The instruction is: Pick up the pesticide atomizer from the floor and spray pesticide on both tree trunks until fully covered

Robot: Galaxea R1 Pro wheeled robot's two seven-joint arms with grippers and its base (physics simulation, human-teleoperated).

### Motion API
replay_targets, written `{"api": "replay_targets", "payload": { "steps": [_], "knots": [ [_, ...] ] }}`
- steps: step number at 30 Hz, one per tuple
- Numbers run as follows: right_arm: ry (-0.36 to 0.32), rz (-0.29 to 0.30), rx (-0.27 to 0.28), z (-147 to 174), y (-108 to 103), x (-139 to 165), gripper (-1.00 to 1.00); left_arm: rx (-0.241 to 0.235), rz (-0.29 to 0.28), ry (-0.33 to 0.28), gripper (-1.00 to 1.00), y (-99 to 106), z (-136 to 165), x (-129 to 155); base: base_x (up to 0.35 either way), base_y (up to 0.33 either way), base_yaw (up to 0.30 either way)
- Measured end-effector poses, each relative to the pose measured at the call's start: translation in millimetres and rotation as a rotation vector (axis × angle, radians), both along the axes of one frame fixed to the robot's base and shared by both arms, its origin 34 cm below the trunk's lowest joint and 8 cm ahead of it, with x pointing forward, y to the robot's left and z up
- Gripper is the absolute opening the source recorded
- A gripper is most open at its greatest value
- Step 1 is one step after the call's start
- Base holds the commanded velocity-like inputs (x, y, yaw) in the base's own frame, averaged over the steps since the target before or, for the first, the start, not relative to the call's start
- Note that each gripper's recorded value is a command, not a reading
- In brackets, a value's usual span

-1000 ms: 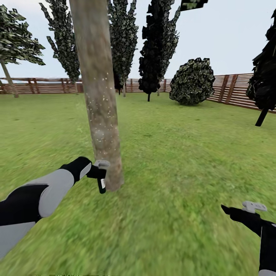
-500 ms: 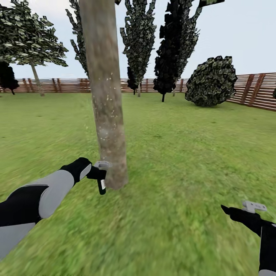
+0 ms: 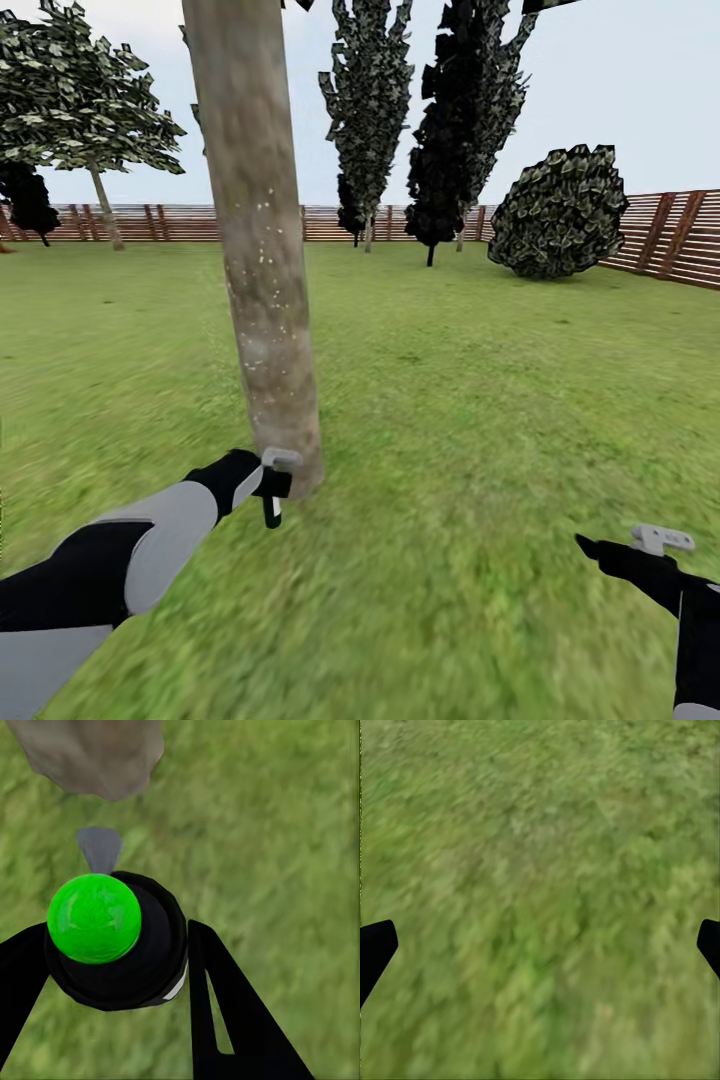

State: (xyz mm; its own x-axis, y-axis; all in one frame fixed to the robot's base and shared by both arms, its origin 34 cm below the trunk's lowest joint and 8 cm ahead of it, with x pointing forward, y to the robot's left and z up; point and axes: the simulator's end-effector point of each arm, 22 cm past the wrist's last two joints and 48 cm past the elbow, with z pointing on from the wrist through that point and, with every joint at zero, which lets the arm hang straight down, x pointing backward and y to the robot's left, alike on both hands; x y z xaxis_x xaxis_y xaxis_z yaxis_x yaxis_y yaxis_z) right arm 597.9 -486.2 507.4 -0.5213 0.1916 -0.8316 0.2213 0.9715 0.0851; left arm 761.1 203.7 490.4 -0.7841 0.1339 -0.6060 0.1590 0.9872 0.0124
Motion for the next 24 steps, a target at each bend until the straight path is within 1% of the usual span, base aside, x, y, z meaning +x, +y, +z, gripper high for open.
{"api": "replay_targets", "payload": {
  "steps": [8,15,24],
  "knots": [
    [0.001,0.002,0.003,-1.1,2.5,0.3,1.0,-0.003,-0.001,-0.001,-1.0,-0.7,-2.8,-1.4,0.002,-0.024,0.233],
    [0.002,0.003,0.004,-1.7,2.9,0.3,1.0,-0.003,0.0,-0.002,-1.0,-0.8,-2.6,-1.2,0.077,-0.284,0.239],
    [0.002,0.002,0.003,-1.4,2.1,0.2,1.0,-0.003,-0.001,-0.004,-1.0,-0.9,-2.4,-0.9,0.091,-0.303,0.035]
  ]
}}
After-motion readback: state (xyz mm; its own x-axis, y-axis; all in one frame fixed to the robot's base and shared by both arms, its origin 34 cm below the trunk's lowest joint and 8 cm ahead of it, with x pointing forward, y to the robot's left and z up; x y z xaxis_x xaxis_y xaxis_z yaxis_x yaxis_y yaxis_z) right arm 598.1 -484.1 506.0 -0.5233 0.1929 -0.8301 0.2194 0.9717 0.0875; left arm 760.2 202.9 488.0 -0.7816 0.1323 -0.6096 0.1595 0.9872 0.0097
